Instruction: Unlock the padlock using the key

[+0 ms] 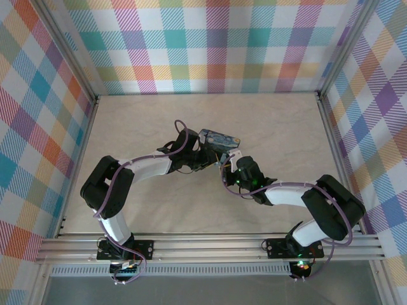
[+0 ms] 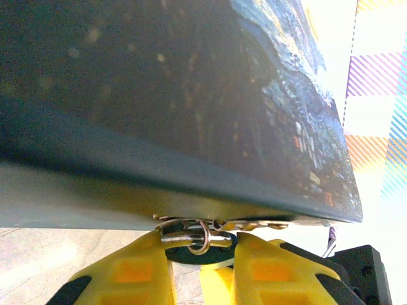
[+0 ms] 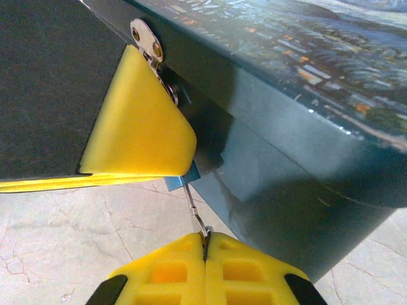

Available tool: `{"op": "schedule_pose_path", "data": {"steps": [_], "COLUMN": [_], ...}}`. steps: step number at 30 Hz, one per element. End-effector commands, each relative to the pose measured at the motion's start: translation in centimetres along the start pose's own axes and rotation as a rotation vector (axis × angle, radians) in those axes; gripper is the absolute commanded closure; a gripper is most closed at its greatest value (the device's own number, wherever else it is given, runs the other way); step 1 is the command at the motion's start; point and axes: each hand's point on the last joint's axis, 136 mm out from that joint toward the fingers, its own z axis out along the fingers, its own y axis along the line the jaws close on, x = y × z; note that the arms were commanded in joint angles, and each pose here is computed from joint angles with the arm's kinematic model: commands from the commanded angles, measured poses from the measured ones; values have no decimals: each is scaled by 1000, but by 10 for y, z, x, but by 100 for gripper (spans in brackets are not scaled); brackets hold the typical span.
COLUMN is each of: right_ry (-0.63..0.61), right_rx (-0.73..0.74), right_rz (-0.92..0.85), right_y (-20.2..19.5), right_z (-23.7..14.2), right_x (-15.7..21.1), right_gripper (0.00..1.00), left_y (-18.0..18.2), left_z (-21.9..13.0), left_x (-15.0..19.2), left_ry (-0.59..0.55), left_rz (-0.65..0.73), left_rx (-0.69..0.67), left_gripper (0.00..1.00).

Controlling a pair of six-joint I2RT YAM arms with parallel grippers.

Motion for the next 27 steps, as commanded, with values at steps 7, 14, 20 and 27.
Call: {"op": "schedule_pose_path", "data": {"steps": [7,14,20,27], "right_ry": [-181,-170,-152,-158], "right_rx": [-169,-165,-163,-167], "right_rz": [-27,-27,-18,-26], "right_y": [46,45,43,44], "right_z": [-14,-14,-10,-4], "right_x": [-62,-59,-53,-52], "right_gripper": [100,100,100,100], "left_y": [-5,-2,-4,-8], "left_z": [2,3,3,2], "left_x": [15,15,13,13], "left_ry": [50,48,47,49], "left_rz": [-2,-8,-8,-12], "left_rx": [14,3,7,17], "left_gripper": [87,87,87,87]}}
